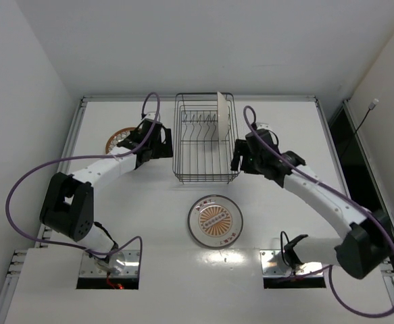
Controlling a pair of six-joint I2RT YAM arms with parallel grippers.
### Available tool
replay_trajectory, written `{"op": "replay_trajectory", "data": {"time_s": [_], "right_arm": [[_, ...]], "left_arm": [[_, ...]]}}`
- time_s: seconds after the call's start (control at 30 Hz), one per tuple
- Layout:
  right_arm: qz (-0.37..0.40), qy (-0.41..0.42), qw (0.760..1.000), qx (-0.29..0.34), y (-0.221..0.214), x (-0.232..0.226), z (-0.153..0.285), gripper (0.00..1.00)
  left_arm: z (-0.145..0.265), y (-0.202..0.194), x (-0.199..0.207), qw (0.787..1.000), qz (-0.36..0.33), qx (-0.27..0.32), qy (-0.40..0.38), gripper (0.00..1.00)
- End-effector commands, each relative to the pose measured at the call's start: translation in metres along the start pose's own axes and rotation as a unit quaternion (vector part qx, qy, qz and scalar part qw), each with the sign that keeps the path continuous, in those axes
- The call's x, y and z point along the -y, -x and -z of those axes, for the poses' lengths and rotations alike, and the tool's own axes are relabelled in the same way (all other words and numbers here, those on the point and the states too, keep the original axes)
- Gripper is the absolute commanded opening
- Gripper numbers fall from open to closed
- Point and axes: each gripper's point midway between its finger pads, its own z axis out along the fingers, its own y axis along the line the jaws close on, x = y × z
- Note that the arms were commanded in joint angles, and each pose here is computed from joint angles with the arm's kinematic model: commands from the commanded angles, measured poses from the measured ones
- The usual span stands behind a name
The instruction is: Load the plates into the dish rack
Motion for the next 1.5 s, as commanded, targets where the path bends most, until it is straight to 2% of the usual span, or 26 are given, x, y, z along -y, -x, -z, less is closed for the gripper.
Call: {"op": "replay_trajectory", "data": {"time_s": [0.0,0.07,0.2,0.27,0.43,0.53,0.67,0.87,1.23,1.4,1.47], "right_arm": [[-0.003,0.039,0.997,0.063,0.036,-0.01,0.042,0.68],[-0.004,0.058,0.996,0.064,0.029,-0.009,0.058,0.68],[-0.014,0.088,0.995,0.033,-0.016,0.003,0.066,0.66],[-0.037,0.105,0.994,-0.001,-0.052,0.009,0.061,0.65],[-0.103,0.144,0.984,-0.008,-0.099,0.021,0.067,0.62],[-0.142,0.149,0.978,-0.047,-0.14,0.03,0.052,0.62],[-0.178,0.156,0.969,-0.067,-0.161,0.031,0.044,0.62],[-0.193,0.172,0.959,-0.113,-0.194,0.028,0.025,0.59],[-0.228,0.188,0.945,-0.14,-0.223,0.028,0.008,0.59],[-0.227,0.193,0.944,-0.141,-0.222,0.025,0.005,0.5],[-0.228,0.189,0.944,-0.145,-0.224,0.026,0.004,0.43]], "left_arm": [[0.004,0.02,0.01,0.999,0.013,0.02,-0.021,0.91],[0.007,0.022,0.01,0.999,0.014,0.024,-0.023,0.91],[0.007,0.021,0.014,0.999,0.014,0.02,-0.033,0.91],[0.011,0.023,0.016,0.999,0.015,0.023,-0.04,0.91],[0.011,0.025,0.016,0.999,0.016,0.027,-0.041,0.91],[0.011,0.025,0.018,0.998,0.016,0.026,-0.046,0.91],[0.011,0.024,0.02,0.998,0.016,0.024,-0.051,0.91],[0.011,0.024,0.02,0.998,0.016,0.024,-0.051,0.91],[0.01,0.02,0.018,0.998,0.014,0.02,-0.049,0.91],[0.01,0.02,0.018,0.998,0.014,0.02,-0.049,0.91],[0.01,0.02,0.018,0.998,0.014,0.02,-0.049,0.91]]}}
